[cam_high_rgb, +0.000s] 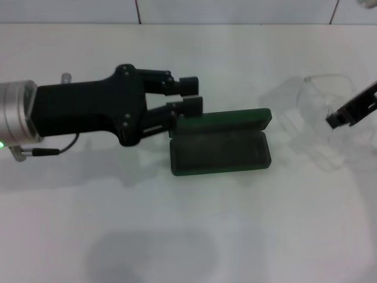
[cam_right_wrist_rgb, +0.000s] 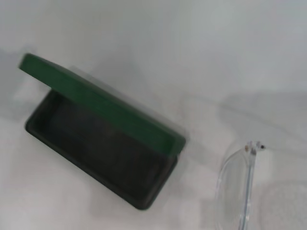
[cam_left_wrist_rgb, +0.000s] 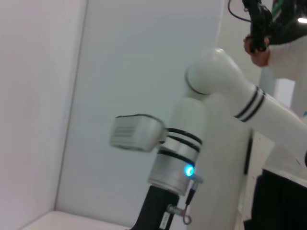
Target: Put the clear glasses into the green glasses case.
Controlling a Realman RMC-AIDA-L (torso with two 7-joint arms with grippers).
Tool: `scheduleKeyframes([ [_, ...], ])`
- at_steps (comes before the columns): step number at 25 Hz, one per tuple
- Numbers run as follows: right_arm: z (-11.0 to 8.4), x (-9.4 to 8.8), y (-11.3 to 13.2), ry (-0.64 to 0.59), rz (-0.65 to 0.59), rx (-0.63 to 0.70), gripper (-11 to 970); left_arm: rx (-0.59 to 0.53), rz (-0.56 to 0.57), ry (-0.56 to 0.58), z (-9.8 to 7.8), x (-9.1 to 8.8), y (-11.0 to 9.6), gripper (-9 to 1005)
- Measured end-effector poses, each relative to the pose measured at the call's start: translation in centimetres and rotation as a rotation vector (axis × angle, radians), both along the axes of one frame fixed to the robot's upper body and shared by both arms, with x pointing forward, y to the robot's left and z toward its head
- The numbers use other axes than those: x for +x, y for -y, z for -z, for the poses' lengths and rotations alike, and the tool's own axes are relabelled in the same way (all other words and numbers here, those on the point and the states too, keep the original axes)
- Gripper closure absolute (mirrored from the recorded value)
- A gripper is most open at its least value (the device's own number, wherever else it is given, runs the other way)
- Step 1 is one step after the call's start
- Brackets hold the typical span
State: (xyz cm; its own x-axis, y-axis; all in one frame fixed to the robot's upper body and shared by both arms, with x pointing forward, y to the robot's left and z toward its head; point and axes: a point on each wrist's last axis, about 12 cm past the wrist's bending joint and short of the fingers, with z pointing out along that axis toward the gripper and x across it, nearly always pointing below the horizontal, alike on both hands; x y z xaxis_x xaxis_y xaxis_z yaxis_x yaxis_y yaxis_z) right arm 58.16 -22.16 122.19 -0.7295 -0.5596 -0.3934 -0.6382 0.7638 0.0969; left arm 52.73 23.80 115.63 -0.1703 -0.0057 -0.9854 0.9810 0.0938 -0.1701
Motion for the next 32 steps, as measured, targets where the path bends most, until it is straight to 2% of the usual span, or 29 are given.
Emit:
scheduleKeyframes([
  [7,-3.2,-1.7,1.2,0.157,-0.07,0.024,899,-0.066,-0.058,-0.003,-0.4,0.2,-1.0,680],
  [13,-3.8,-3.9,1.8,0.293,-0.203,0.07,899,-0.125,-0.13,0.003,-0.7,0.4,-2.3,681],
  [16,-3.9,-5.0,1.8,0.367,-0.312,0.131,899,-0.144,-0.167,0.004,-0.8,0.4,-3.0,680],
  [21,-3.5,-7.4,1.4,0.456,-0.549,0.276,899,-0.151,-0.197,0.008,-0.9,0.5,-3.7,680],
  [25,-2.3,-9.0,1.6,0.53,-0.709,0.399,899,-0.163,-0.202,0.02,-1.2,0.7,-3.6,681],
  [28,-1.6,-9.4,1.9,0.58,-0.77,0.487,899,-0.181,-0.209,0.022,-1.4,0.7,-3.8,681],
  [32,-0.5,-9.5,2.6,0.628,-0.82,0.54,899,-0.211,-0.21,0.024,-1.4,0.6,-3.7,680],
])
